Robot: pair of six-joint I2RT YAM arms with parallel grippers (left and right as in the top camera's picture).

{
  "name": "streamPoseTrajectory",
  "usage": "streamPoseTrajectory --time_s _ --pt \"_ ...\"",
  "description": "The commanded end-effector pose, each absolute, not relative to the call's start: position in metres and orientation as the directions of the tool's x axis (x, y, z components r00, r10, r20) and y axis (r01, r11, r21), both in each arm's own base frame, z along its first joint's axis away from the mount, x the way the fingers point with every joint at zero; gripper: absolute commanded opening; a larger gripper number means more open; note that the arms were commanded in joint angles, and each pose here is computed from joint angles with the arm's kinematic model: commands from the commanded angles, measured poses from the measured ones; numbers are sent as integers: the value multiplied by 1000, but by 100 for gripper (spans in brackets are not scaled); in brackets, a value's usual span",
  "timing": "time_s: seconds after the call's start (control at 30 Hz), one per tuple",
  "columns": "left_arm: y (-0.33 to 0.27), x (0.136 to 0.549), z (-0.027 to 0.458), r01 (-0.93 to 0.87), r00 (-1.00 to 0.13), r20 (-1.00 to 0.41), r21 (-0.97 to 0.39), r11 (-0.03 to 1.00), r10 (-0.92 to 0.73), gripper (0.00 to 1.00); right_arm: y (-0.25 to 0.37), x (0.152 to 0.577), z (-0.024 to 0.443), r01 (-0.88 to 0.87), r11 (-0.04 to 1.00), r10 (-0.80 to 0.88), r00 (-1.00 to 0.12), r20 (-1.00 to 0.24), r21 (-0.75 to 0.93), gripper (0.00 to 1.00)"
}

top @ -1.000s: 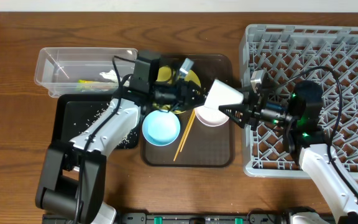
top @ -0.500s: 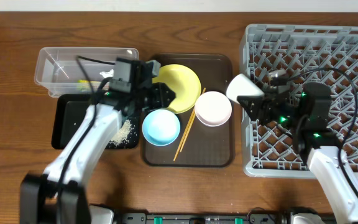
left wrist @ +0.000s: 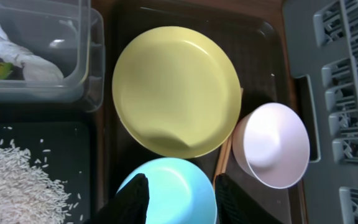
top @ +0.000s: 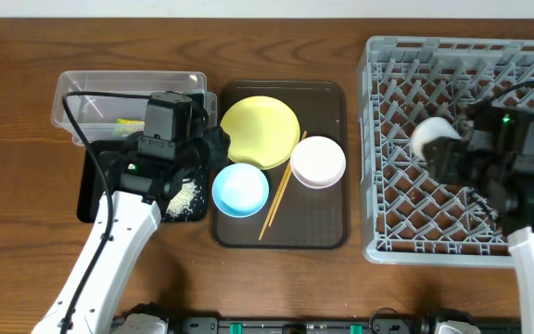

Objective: Sort waste into correct bins and load items into the dishwasher rack
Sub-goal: 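Place the white cup upside down in the dish rack with right gripper, then reach the right gripper to the pink bowl and grasp its rim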

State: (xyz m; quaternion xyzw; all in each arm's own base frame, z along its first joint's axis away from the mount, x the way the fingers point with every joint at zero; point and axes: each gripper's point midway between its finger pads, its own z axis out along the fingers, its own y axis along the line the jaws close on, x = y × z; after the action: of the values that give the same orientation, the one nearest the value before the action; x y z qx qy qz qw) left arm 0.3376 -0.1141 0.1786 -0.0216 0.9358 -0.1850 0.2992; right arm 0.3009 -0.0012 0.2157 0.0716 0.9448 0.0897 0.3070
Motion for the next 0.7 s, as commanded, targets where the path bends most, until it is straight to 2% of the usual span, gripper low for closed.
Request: streamPoseTrajectory --time_s 0.0,0.23,0.67 --pt "-108 340 181 69 -809 -572 -327 943 -139 38 -36 294 219 197 975 220 -818 -532 100 1" --pt "-108 339 180 67 -811 -569 -326 943 -139 39 -65 252 179 378 926 360 -890 -280 -9 1" --pt "-108 339 180 67 -811 -568 -326 943 -139 39 -68 250 143 383 923 376 -919 -117 -44 1"
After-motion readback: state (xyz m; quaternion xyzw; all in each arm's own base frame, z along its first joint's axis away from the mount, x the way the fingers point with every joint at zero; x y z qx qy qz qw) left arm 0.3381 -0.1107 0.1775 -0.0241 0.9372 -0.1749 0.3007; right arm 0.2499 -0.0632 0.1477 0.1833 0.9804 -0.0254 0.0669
